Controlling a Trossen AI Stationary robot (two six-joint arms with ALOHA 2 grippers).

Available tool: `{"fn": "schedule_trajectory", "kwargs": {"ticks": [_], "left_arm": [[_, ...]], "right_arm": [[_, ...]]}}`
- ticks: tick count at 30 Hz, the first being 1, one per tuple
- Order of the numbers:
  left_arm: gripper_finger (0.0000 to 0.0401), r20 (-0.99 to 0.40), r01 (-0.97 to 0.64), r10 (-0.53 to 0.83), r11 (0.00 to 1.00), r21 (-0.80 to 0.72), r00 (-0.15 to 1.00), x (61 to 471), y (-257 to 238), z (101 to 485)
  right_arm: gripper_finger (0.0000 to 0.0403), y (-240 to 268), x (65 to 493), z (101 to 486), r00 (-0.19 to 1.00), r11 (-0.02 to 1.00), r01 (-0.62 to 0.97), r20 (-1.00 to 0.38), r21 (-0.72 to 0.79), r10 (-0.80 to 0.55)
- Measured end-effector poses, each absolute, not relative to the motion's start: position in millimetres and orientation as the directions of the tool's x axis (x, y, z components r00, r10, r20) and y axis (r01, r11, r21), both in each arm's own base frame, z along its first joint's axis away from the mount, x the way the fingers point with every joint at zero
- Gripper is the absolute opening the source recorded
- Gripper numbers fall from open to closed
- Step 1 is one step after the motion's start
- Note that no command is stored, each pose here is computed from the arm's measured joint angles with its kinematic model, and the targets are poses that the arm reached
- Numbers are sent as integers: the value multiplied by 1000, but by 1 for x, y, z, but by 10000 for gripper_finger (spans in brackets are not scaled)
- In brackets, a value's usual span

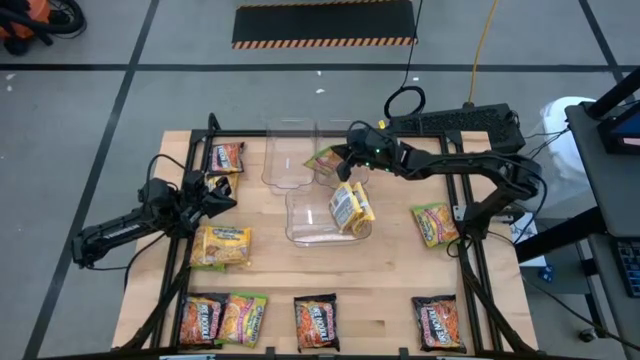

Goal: Sort Maruchan noodles
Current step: Put the green noodle pack into the top right transparent bin

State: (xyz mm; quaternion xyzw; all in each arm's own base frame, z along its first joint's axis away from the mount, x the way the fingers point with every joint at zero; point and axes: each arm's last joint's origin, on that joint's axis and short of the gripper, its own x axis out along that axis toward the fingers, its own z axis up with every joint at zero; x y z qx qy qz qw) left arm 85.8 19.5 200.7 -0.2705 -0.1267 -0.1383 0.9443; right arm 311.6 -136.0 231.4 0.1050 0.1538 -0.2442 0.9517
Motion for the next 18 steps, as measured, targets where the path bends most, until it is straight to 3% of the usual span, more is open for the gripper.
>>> {"fn": "schedule_trajectory", "kwargs": {"ticks": [18], "left_arm": [[26, 315, 331, -193, 814, -477, 929, 86, 20, 201]], "right_arm": [[0, -113, 316, 215, 816, 894, 426, -485, 140, -313]]}}
